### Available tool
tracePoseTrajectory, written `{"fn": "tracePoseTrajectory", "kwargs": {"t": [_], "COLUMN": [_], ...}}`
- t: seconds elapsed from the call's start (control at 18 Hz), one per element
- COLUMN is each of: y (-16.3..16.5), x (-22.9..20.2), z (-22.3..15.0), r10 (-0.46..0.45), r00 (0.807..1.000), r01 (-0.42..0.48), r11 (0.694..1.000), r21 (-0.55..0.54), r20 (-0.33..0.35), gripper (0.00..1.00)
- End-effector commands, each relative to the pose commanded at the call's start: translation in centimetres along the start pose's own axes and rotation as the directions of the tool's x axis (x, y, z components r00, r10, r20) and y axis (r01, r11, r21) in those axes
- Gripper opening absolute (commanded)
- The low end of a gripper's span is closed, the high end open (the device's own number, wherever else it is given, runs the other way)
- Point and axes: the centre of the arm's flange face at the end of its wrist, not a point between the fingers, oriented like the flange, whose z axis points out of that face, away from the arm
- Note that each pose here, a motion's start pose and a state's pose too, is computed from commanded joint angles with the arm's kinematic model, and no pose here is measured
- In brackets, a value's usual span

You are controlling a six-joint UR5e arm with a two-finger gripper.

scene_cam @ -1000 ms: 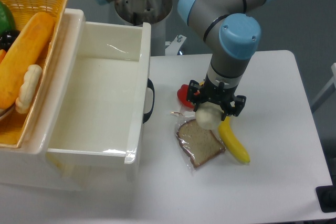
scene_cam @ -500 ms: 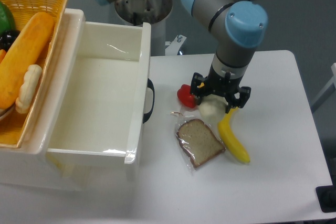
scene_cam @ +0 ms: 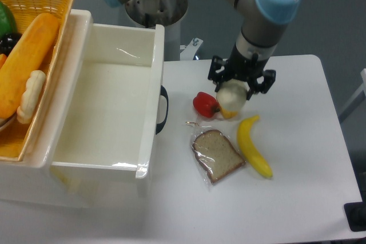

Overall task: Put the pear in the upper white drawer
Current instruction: 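Carry the held pear over the open white drawer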

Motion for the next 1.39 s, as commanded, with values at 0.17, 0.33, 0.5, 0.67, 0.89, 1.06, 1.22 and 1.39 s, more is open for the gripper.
{"fn": "tracePoseTrajectory", "kwargs": {"t": [0.17, 0.33, 0.5, 0.67, 0.89, 1.06, 1.22, 1.39], "y": [0.4, 0.8, 1.6, 2.0, 2.4, 2.2, 1.1, 0.4], "x": [1.2, 2.4, 3.9, 5.6, 8.9, 10.4, 12.5, 14.0], "z": [-1.1, -2.6, -3.5, -4.9, -6.3, -6.5, -6.0, -5.0], "r10": [-0.002, -0.033, -0.042, -0.040, -0.074, -0.081, -0.094, -0.088], "r00": [1.000, 0.998, 0.995, 0.991, 0.979, 0.976, 0.971, 0.968], "r01": [0.003, 0.037, 0.050, 0.058, 0.107, 0.120, 0.133, 0.125], "r11": [1.000, 0.996, 0.995, 0.988, 0.979, 0.976, 0.977, 0.981], "r21": [0.019, 0.084, 0.092, 0.144, 0.173, 0.184, 0.168, 0.148], "r20": [-0.023, -0.051, -0.089, -0.130, -0.191, -0.203, -0.220, -0.235], "gripper": [0.56, 0.56, 0.56, 0.56, 0.56, 0.57, 0.57, 0.57]}}
